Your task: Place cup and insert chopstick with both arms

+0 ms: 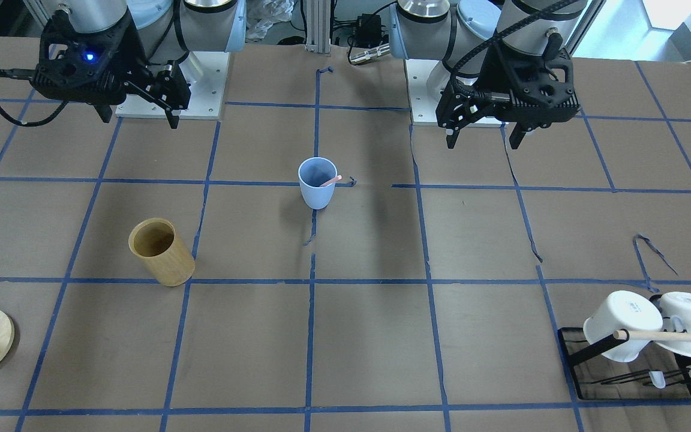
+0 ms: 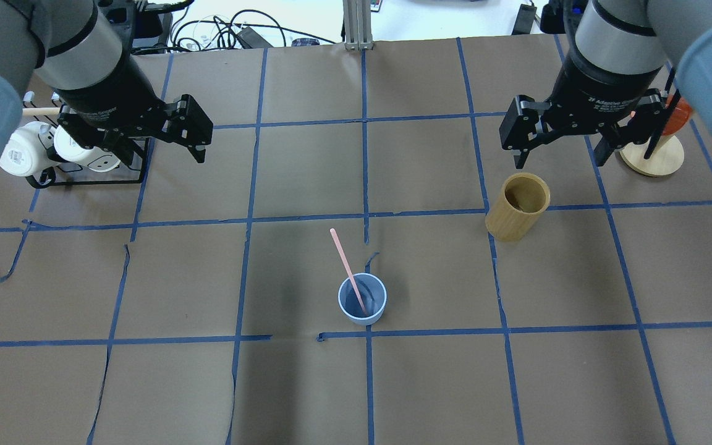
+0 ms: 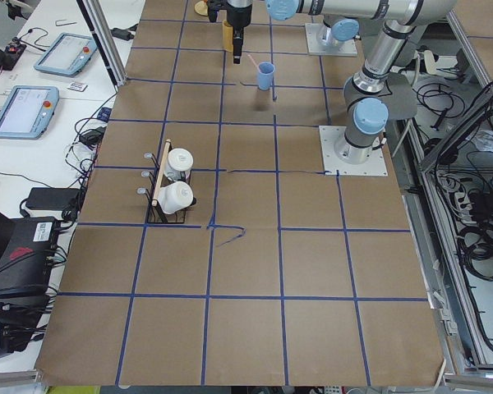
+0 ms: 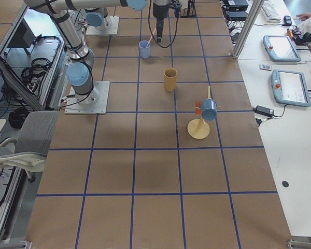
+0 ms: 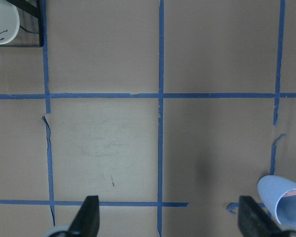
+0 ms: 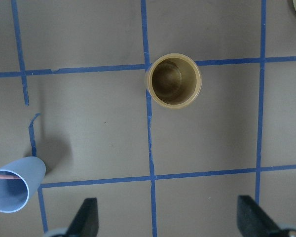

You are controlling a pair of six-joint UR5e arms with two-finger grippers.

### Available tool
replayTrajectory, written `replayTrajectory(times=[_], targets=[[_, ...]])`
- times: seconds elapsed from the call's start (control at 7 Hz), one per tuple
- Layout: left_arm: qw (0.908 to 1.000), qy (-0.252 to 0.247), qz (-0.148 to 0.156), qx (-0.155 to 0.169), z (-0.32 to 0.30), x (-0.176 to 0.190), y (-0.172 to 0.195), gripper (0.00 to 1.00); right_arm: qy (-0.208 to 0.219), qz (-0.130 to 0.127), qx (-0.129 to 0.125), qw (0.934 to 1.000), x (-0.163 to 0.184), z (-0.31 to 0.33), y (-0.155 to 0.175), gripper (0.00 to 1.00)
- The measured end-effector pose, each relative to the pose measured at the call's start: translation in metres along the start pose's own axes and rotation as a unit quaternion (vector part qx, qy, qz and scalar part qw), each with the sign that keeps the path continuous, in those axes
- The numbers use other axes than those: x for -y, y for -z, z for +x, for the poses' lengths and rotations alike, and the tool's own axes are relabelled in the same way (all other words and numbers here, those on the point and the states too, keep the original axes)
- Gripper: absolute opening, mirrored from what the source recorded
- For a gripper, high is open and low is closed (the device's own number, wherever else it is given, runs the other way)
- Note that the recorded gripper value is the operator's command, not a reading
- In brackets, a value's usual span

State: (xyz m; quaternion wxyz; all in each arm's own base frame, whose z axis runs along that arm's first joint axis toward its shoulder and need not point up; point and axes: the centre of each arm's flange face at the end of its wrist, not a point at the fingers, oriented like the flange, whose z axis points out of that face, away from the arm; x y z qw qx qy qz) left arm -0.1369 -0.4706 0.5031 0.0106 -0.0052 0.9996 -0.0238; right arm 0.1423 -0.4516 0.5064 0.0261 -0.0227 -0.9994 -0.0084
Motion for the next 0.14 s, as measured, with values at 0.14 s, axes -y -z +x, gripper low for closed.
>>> replayTrajectory(times=[0.14], targets=[[1.0, 0.0, 0.0, 0.0, -0.0004, 0.0001, -0.0002, 1.0, 0.0, 0.001, 0.006, 1.0, -0.0001, -0.0011, 0.0009, 1.0]])
